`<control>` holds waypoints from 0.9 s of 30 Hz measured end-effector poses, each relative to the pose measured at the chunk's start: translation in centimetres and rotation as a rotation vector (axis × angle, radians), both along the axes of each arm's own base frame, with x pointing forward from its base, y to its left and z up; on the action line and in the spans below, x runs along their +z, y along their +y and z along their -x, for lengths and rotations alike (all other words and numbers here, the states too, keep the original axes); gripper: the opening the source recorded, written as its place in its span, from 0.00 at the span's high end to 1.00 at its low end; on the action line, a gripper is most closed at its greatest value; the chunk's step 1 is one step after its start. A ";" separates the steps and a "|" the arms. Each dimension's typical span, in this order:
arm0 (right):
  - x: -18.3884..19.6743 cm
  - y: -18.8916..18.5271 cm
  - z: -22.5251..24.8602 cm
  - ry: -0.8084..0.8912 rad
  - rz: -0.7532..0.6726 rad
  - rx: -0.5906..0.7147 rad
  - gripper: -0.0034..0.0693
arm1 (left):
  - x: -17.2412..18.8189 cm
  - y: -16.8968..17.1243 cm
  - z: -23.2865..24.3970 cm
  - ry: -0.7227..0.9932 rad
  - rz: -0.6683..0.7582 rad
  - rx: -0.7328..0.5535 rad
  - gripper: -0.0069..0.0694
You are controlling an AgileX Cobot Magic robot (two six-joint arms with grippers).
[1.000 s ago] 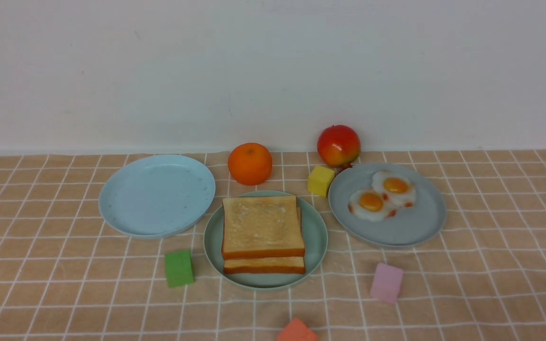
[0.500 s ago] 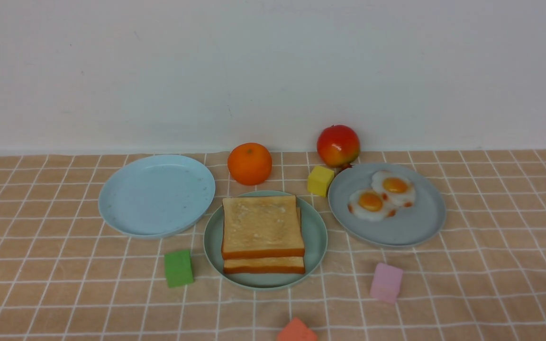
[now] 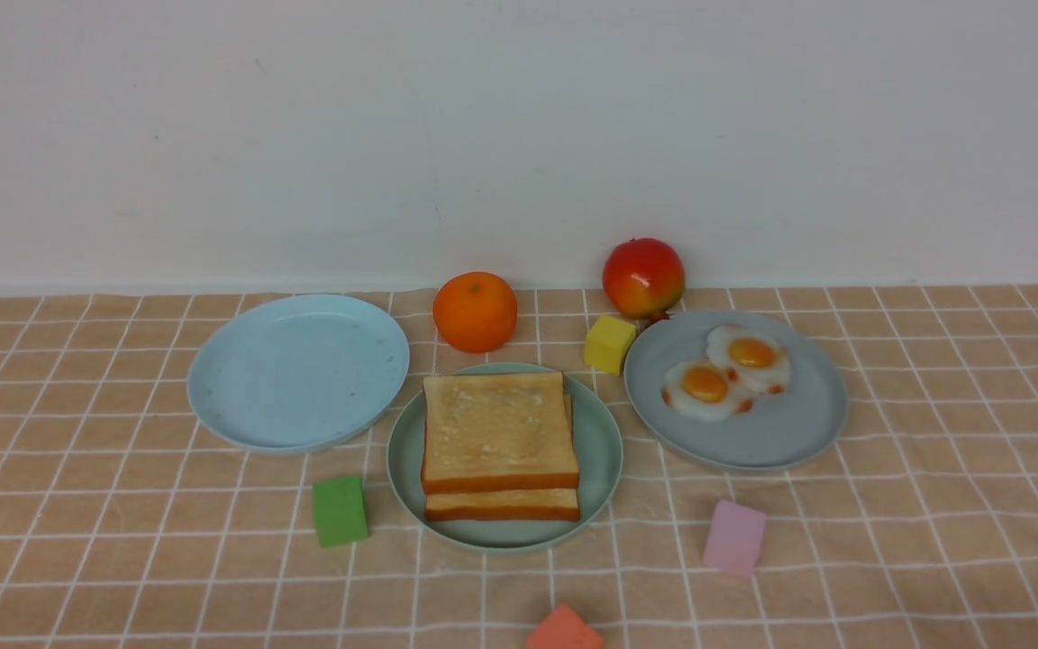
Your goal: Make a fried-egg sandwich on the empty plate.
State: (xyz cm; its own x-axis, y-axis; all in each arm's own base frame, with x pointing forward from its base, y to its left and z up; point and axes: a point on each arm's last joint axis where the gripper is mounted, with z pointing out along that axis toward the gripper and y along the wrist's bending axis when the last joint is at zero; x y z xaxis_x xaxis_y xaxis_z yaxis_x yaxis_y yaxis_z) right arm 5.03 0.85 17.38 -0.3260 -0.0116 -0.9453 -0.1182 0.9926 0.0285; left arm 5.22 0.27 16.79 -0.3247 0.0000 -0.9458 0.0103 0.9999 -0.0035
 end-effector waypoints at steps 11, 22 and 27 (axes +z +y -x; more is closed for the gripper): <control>0.1 -0.1 -0.1 -0.033 -0.009 -0.012 0.63 | 0.0 0.0 0.0 0.000 0.000 0.000 0.82; 0.1 -0.1 -0.1 -0.034 -0.009 -0.015 0.63 | 0.0 0.0 0.0 0.000 0.000 0.000 0.81; 0.1 -0.1 -0.1 -0.034 -0.009 -0.015 0.63 | 0.0 0.0 0.0 0.000 0.000 0.000 0.81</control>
State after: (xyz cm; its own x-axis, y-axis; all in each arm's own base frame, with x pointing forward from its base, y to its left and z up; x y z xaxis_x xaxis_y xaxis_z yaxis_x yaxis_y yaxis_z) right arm 5.18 0.78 17.49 -0.2935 0.0018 -0.9560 -0.1039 0.9940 0.0338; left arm 5.22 0.27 16.79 -0.3247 0.0000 -0.9458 0.0103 0.9999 -0.0035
